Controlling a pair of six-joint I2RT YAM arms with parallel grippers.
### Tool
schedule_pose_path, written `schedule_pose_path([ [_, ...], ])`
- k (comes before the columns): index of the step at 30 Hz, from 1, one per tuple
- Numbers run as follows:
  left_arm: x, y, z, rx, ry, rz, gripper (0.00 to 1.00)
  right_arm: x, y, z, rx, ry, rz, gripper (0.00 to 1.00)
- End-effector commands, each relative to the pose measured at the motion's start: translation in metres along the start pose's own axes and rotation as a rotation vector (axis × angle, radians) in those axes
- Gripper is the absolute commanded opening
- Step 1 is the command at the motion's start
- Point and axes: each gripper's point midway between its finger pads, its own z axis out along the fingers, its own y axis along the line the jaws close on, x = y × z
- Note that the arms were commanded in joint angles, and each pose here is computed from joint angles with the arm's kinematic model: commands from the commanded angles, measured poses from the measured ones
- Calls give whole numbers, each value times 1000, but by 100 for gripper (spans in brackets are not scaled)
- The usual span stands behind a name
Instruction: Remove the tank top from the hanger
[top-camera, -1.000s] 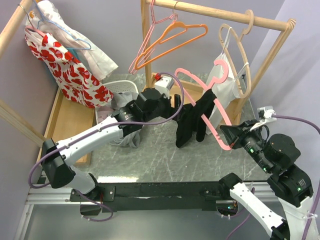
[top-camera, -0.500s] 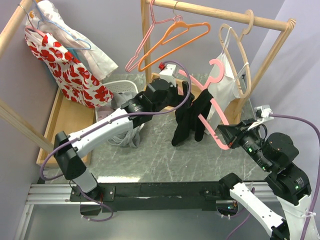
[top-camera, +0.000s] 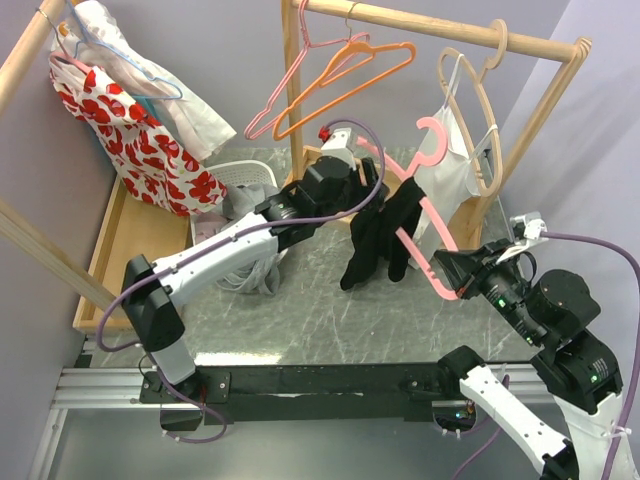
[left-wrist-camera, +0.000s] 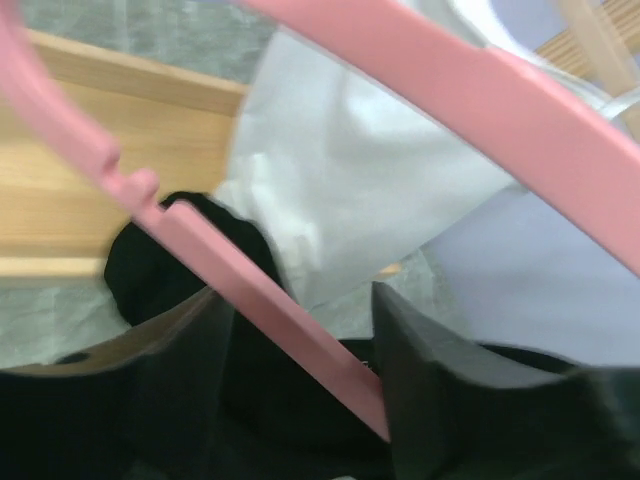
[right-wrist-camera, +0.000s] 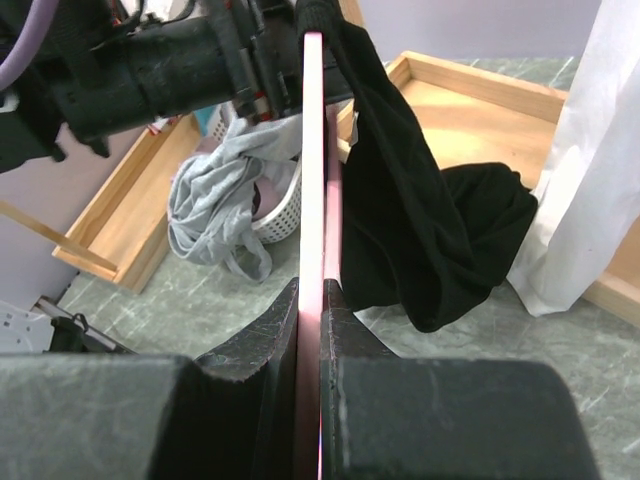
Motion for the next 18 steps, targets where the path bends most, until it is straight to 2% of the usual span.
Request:
schedule_pose_path([
  [1, -22, -27, 10, 79, -52, -46, 50, -22, 12, -6, -59, -97, -10, 0],
  [2, -21, -27, 11, 81, -49, -51, 44, -21, 13, -6, -63, -94, -11, 0],
  [3, -18, -26, 11, 80, -43, -50, 33, -20, 13, -6, -67, -87, -12, 0],
  [11, -11, -20, 9, 65, -20, -25, 10, 1, 26, 3, -150, 5, -20, 0],
  [12, -10, -19, 9, 62, -16, -20, 2, 3, 26, 5, -152, 19, -22, 0],
  [13, -10, -17, 9, 56, -16, -13, 1, 5, 26, 5, -156, 28, -25, 2],
  [15, -7, -15, 8, 48, -5, -2, 1, 5, 26, 5, -154, 26, -23, 13],
  [17, -8, -12, 6, 35, -6, 10, 1, 1, 24, 4, -141, 8, -24, 31],
  [18, -7, -9, 6, 23, 2, 16, 1, -2, 23, 2, -133, -2, -21, 36],
])
